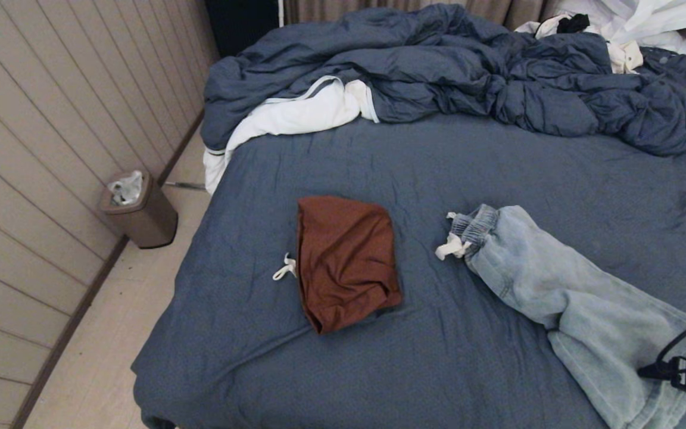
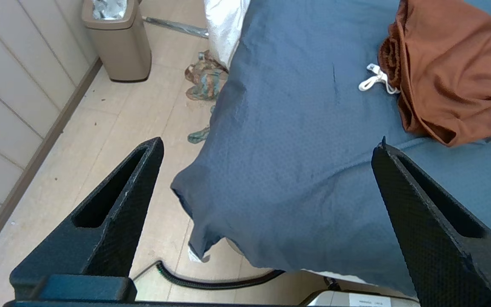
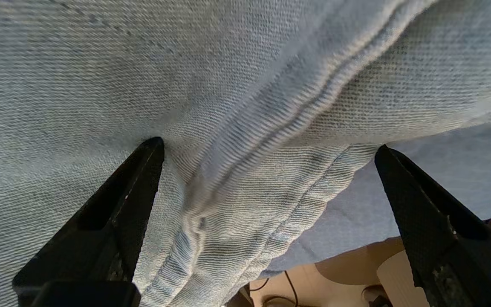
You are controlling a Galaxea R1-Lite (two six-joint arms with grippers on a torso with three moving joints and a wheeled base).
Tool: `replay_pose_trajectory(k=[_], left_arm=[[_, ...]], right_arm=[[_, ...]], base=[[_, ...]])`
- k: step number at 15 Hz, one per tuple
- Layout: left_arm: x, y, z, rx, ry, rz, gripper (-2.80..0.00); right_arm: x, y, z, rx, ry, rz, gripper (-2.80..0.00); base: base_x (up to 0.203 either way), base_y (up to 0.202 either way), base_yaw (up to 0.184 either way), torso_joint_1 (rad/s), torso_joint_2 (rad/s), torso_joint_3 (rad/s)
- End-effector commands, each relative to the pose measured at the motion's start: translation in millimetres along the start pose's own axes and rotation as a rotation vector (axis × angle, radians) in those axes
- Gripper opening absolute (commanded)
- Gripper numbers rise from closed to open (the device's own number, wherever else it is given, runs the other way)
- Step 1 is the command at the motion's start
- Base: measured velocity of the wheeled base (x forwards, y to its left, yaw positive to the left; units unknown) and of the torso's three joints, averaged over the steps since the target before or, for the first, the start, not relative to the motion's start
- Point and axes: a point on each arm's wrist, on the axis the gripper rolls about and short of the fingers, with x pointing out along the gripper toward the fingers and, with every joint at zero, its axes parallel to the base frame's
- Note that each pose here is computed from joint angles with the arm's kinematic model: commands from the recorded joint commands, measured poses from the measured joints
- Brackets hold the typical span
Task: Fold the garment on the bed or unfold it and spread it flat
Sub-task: Fold the blue shorts
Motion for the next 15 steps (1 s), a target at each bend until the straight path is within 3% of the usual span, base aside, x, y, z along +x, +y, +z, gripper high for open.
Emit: replay_pose_trajectory(k=[1, 3, 4, 10, 15], left_arm=[[0.1, 0.0, 0.1, -0.001, 0.001, 0.001, 0.00], [0.1, 0.0, 0.1, -0.001, 0.001, 0.001, 0.00], [0.1, 0.0, 0.1, -0.001, 0.001, 0.002, 0.00], [0.1, 0.0, 0.1, -0.001, 0.001, 0.001, 0.00], [0.1, 0.0, 0.1, -0.001, 0.001, 0.001, 0.00]], right_arm=[[4.6, -0.9, -2.7, 0.002, 0.012, 0.004, 0.00], [5.1, 0.8, -2.4, -0.006, 0.013, 0.006, 0.00], [5.5, 2.5, -2.1, -0.010, 0.015, 0.009, -2.80], [7.3, 10.0, -0.5, -0.045, 0.001, 0.011, -2.80], [-17.2, 9.2, 10.4, -0.050, -0.063, -0.007, -2.80]], base=[[0.000, 0.000, 0.000, 0.000, 0.00, 0.000], [0.000, 0.000, 0.000, 0.000, 0.00, 0.000], [0.000, 0.000, 0.000, 0.000, 0.00, 0.000], [0.000, 0.000, 0.000, 0.000, 0.00, 0.000], [0.000, 0.000, 0.000, 0.000, 0.00, 0.000]])
